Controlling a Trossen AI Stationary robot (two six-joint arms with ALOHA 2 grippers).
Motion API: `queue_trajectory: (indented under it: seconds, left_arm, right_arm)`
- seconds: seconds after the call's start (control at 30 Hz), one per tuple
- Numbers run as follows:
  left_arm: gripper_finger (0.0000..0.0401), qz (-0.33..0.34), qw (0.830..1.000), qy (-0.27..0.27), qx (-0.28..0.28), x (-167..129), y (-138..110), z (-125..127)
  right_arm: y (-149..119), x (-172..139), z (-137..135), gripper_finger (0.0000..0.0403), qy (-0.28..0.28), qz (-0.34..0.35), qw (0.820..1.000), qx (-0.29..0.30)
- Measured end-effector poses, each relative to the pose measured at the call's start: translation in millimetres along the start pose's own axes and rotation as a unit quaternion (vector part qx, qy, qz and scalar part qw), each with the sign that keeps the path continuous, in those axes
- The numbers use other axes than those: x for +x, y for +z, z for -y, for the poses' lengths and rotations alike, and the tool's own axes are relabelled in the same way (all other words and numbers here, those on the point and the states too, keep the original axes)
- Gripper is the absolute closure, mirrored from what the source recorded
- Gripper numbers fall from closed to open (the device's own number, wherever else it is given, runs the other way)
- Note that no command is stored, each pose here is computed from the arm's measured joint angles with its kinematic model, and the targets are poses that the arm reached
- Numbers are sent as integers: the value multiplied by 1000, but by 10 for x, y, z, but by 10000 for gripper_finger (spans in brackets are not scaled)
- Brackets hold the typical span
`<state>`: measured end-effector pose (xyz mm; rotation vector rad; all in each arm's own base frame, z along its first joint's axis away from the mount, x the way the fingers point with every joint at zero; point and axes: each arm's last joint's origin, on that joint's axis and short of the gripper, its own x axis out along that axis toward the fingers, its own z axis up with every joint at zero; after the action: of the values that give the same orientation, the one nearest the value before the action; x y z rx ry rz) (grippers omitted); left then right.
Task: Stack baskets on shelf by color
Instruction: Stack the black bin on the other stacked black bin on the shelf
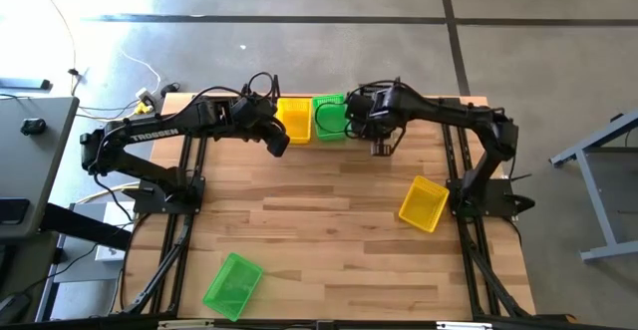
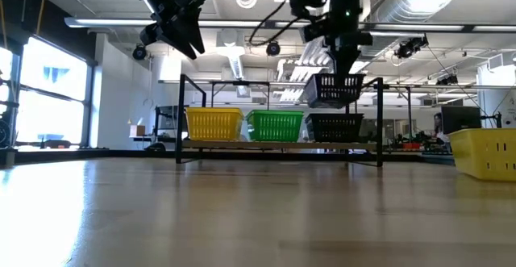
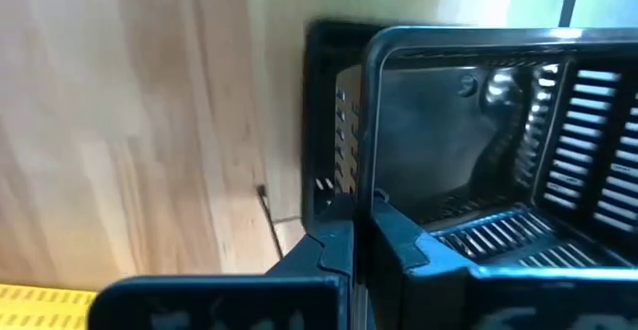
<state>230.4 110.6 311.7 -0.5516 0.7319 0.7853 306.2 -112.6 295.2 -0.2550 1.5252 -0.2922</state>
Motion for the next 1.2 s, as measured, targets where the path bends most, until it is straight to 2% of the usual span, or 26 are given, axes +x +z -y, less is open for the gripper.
queue_trajectory:
  seconds: [0.13,0.37,0.73,1.2]
  left_arm:
    - [282,0,1000,0,0,0,0,0]
    - [282,1,1000,1,0,0,1,0]
    - [282,1,1000,1,-5,0,1,-1]
    - [282,2,1000,2,-15,0,2,-1]
  right_arm:
    - [-17,124,57,403,-2,0,1000,15]
    - [33,174,68,403,-10,24,1000,3]
    - [-27,234,181,403,40,26,998,50]
    - [-70,293,307,403,59,35,997,30]
